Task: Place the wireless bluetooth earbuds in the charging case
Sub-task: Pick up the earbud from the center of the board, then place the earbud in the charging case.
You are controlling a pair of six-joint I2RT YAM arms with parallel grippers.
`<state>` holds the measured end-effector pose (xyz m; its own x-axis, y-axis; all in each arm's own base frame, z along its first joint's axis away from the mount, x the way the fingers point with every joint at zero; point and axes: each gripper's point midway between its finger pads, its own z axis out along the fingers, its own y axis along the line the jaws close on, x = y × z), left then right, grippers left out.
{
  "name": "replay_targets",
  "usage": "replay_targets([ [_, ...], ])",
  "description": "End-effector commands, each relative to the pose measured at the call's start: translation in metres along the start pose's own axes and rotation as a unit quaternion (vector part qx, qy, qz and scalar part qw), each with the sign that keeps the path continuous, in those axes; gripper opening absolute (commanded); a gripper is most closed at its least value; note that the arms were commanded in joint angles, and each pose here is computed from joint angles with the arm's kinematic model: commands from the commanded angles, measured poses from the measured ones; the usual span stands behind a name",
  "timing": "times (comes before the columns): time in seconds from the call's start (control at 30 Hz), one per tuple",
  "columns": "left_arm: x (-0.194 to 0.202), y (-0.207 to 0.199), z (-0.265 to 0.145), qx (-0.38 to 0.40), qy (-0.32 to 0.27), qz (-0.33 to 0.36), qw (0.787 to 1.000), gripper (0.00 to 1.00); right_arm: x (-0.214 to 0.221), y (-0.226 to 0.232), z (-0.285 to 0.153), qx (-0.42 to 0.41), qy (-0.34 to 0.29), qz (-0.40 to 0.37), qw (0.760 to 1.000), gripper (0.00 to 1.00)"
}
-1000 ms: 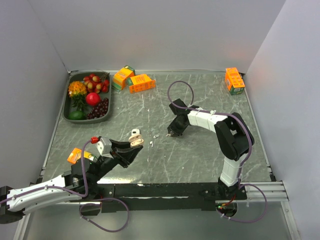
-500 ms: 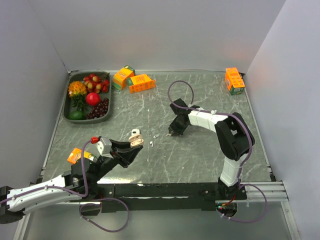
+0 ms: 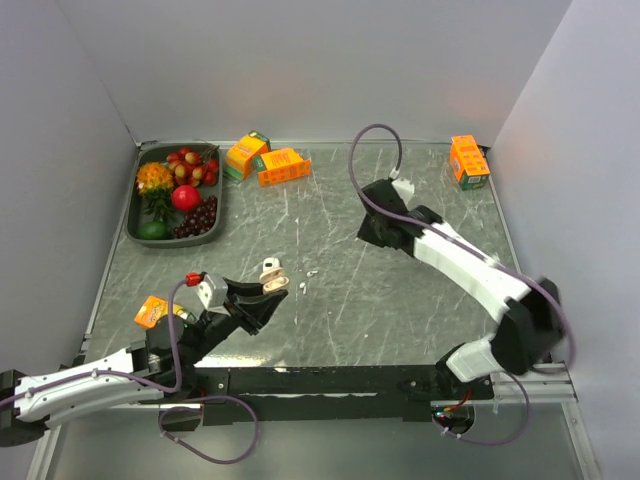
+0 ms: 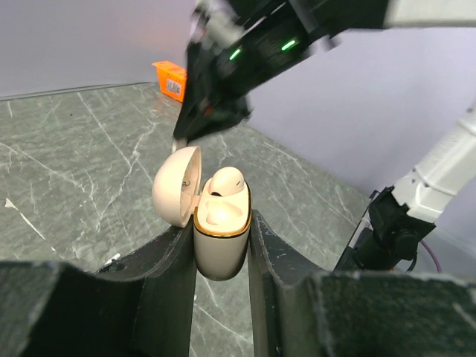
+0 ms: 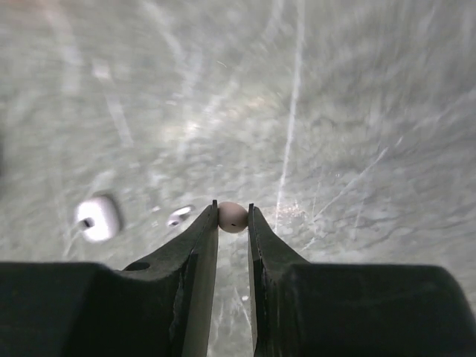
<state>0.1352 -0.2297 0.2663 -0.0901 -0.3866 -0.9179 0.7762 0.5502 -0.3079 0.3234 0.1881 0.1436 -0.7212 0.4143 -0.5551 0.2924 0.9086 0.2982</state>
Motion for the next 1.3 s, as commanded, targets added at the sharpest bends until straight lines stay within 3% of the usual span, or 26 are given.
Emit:
replay_targets([
  [0.0, -0.013, -0.004, 0.006, 0.0, -0.02, -0.001, 1.0, 0.01, -0.052, 0.013, -0.094, -0.064, -0.16, -0.118, 0.978, 0.0],
  [0.2, -0.018, -0.01, 0.018, 0.009, -0.032, 0.015, 0.999, 0.01, -0.048, 0.045, -0.19, -0.17, -0.235, -0.26, 0.921, 0.0],
  [0.33, -0.024, -0.016, 0.025, 0.02, -0.046, 0.029, 0.998, 0.01, -0.037, 0.057, -0.232, -0.234, -0.254, -0.301, 0.889, 0.0],
  [0.63, -0.028, -0.019, 0.025, 0.035, -0.076, 0.038, 0.996, 0.01, 0.012, 0.081, -0.292, -0.368, -0.263, -0.362, 0.815, 0.0],
  [0.8, -0.029, -0.018, 0.025, 0.033, -0.082, 0.037, 0.995, 0.01, 0.024, 0.103, -0.315, -0.389, -0.332, -0.368, 0.776, 0.0],
  [1.0, -0.031, -0.022, 0.029, 0.037, -0.08, 0.035, 0.996, 0.01, 0.011, 0.117, -0.32, -0.344, -0.433, -0.321, 0.769, 0.0],
  [1.27, -0.034, -0.022, 0.028, 0.036, -0.083, 0.038, 0.995, 0.01, 0.013, 0.128, -0.323, -0.337, -0.468, -0.313, 0.754, 0.0],
])
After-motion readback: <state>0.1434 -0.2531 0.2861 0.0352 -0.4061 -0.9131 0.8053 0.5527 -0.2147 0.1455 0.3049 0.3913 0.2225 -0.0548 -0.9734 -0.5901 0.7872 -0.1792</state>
